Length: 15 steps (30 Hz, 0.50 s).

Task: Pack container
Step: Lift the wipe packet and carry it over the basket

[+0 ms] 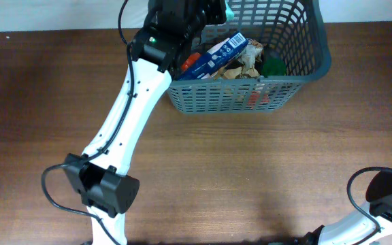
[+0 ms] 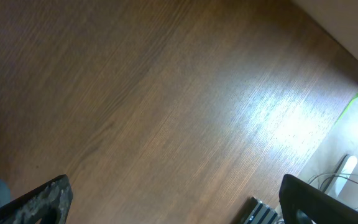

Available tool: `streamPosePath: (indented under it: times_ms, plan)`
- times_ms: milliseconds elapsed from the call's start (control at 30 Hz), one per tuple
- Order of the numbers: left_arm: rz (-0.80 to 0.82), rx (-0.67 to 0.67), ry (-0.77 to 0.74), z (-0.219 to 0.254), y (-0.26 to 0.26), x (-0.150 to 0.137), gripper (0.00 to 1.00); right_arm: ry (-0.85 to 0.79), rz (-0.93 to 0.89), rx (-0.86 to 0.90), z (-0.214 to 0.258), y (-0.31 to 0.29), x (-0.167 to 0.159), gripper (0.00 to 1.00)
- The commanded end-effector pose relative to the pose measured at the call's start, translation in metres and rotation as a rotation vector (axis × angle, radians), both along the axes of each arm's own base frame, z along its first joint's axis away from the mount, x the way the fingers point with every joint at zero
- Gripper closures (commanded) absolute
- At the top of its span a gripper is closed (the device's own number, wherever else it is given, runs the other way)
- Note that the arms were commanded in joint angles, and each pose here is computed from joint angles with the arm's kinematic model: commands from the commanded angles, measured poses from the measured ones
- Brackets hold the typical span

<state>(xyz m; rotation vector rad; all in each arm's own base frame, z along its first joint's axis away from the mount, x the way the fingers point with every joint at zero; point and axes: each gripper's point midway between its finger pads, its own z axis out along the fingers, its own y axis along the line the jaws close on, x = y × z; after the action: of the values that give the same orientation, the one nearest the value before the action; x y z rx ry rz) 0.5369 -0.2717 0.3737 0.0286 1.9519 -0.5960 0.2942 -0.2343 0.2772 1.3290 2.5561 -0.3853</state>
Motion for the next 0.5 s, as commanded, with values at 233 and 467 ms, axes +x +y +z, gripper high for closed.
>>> streamPosePath:
  times_ms: [233,467]
  plan:
    - [-0.004,0.136,0.186,-0.088,-0.004,0.008,0.98,0.001,-0.008,0.002,-0.002,0.000,0.000,0.01]
    - [-0.004,0.200,0.273,-0.122,0.000,0.005,0.94,0.001,-0.008,0.002,-0.002,0.000,0.000,0.01]
